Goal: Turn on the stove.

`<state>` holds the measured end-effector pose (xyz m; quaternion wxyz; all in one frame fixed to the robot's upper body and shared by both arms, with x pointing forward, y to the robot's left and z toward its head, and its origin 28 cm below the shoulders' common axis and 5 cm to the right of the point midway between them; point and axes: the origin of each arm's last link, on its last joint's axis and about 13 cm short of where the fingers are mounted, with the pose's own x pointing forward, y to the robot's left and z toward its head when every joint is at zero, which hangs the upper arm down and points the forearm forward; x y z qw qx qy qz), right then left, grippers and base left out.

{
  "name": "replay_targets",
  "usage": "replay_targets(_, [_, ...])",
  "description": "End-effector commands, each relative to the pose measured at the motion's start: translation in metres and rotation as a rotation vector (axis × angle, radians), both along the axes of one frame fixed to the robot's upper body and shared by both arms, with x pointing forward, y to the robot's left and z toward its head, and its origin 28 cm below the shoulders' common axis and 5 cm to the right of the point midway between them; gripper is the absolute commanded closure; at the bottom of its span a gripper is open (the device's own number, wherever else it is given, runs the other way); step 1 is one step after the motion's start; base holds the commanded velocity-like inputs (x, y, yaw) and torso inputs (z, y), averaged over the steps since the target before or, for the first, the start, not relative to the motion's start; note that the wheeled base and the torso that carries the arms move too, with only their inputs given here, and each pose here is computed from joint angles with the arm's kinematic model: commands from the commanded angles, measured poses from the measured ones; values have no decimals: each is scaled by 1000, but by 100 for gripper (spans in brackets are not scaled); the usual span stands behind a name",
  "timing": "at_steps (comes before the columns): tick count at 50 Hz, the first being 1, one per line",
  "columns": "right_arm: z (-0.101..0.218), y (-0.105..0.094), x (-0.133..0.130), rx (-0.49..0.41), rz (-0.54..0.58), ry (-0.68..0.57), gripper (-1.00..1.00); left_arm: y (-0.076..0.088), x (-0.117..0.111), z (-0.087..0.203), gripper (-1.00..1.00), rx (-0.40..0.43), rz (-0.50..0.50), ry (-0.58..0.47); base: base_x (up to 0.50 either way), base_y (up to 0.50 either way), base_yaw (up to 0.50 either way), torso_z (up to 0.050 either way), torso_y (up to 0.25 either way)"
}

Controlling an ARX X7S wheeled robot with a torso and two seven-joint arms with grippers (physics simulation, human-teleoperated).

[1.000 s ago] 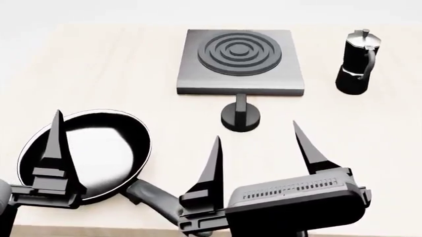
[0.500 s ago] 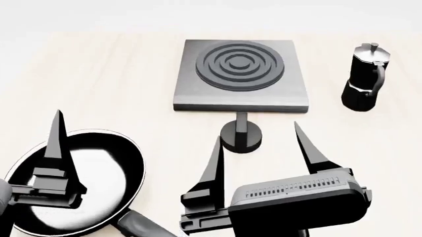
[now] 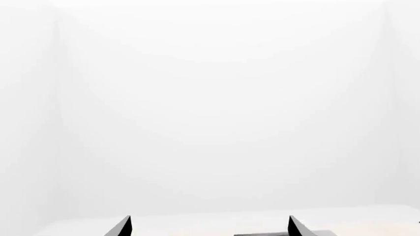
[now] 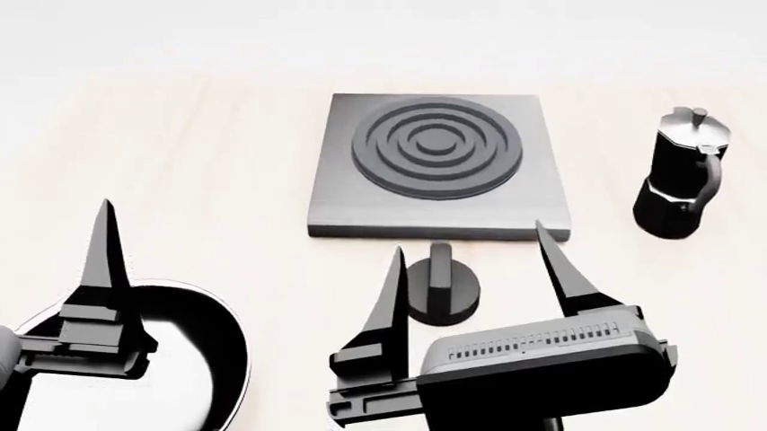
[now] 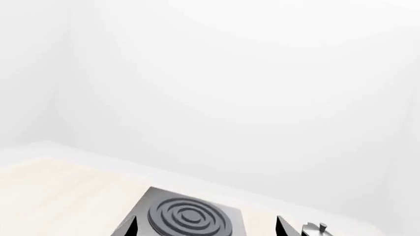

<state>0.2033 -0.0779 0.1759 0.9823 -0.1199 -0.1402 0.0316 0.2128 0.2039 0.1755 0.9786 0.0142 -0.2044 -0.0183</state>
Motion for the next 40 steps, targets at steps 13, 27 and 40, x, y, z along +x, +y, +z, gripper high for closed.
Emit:
replay_targets(13, [0,0,0,-2,-1,-2,-100,0,1,-1,-100,0,0,0,219,0,0,0,0])
replay_targets(27, [1,0,0,2,-1,-3,-100,-1,0,0,-100,0,-3,1,220,0,0,0,0])
replay_targets(40, [1,0,-1,3,0,-4,-100,-1,1,-1,-100,1,-3,3,220,0,0,0,1])
